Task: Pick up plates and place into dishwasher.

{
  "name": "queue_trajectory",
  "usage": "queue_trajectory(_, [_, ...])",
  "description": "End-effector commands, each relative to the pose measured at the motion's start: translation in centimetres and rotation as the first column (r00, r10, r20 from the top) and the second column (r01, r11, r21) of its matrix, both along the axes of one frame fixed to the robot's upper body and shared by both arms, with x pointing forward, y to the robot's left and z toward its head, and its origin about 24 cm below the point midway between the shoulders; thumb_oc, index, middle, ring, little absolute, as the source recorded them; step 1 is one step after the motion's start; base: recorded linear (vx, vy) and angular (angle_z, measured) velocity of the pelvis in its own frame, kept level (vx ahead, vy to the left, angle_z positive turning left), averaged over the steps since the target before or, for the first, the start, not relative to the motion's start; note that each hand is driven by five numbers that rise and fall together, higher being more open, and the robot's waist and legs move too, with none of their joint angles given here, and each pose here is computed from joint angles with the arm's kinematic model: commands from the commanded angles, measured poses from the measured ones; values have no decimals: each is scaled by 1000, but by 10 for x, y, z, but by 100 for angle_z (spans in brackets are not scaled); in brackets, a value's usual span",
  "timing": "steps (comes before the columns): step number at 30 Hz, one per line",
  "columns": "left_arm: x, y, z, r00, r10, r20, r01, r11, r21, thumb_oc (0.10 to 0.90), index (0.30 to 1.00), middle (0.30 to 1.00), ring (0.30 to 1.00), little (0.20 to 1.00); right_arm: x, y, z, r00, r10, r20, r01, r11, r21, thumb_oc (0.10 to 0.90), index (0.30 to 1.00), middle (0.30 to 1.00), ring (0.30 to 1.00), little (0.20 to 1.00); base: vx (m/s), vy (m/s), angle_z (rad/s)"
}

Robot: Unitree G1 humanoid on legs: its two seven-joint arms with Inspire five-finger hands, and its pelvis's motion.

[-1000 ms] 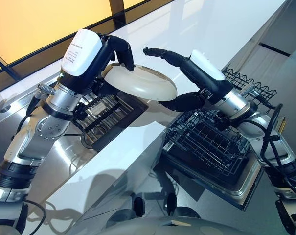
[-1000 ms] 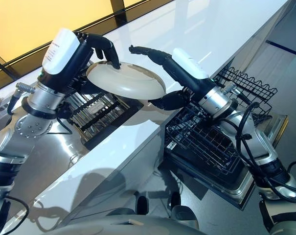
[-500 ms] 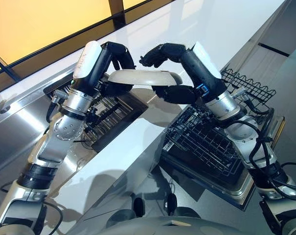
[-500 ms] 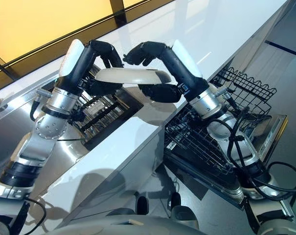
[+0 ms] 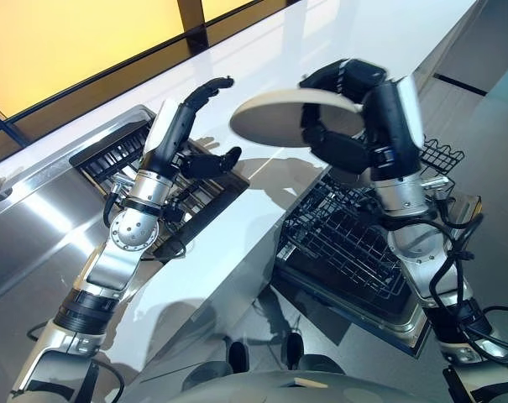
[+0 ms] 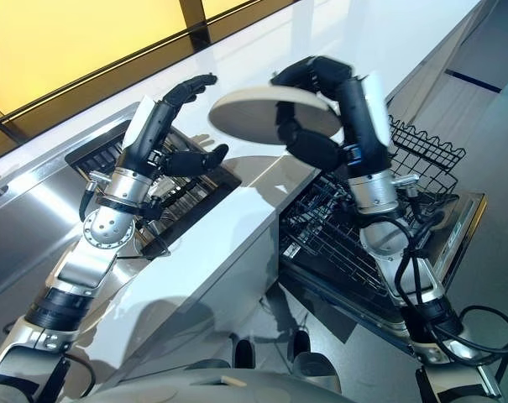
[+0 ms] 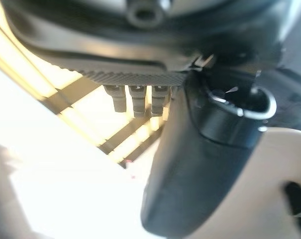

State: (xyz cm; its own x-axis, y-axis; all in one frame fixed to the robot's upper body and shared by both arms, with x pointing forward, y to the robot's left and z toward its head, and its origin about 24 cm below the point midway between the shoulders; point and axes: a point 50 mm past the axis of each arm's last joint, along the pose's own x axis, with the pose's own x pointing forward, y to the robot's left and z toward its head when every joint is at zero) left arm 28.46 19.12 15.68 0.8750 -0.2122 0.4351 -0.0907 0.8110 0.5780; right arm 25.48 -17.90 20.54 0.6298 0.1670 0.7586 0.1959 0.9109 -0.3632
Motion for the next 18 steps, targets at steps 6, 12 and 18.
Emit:
queue_trajectory(6, [-7,55,15,968,225,109,-214,971,-104,800,900,900,900,900,-11,-57,27,860,-430,274,378,898,225,100,300,300,300,200,23,-16,0])
queue_trajectory(12, [-32,93,-4,926,371,67,-356,920,-166,800,900,900,900,900,-22,-110,-9,782,-622,45,570,742,351,100,300,300,300,200,35,-17,0])
queue_trajectory(18, [-51,106,-13,936,346,64,-314,903,-292,800,900,900,900,900,-20,-124,-54,763,-616,-195,646,717,262,100,300,300,300,200,22,-12,-3])
